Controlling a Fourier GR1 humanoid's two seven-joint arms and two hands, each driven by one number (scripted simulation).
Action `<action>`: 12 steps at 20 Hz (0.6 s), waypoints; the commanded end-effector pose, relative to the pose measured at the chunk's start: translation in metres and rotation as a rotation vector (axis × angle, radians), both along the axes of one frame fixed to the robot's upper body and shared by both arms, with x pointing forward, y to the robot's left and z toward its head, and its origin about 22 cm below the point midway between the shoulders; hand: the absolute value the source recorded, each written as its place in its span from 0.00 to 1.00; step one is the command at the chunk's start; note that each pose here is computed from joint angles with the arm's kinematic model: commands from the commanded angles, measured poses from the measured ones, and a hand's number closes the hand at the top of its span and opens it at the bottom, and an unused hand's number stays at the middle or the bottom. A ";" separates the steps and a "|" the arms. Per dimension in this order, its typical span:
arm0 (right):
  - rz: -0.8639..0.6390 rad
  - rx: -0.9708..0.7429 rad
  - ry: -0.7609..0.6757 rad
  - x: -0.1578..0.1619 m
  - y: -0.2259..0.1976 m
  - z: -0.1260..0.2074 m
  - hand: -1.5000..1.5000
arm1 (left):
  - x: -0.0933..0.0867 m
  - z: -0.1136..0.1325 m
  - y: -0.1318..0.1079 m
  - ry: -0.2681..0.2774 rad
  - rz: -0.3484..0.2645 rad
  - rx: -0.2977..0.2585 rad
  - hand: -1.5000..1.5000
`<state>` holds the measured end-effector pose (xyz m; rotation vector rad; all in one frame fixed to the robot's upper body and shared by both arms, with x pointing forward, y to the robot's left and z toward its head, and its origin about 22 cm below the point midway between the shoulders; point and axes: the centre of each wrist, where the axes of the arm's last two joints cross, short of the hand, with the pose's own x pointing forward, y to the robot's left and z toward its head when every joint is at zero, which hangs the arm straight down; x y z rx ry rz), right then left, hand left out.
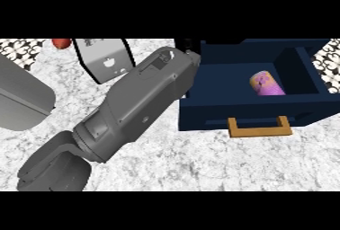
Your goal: Pick up the can, place it into the drawer and close the drawer
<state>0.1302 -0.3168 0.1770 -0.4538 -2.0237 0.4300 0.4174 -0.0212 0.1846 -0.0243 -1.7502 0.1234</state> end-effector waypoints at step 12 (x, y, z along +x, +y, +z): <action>-0.055 -0.347 -0.049 0.115 0.083 -0.020 0.00 | -0.002 -0.005 0.002 0.038 -0.005 -0.025 0.00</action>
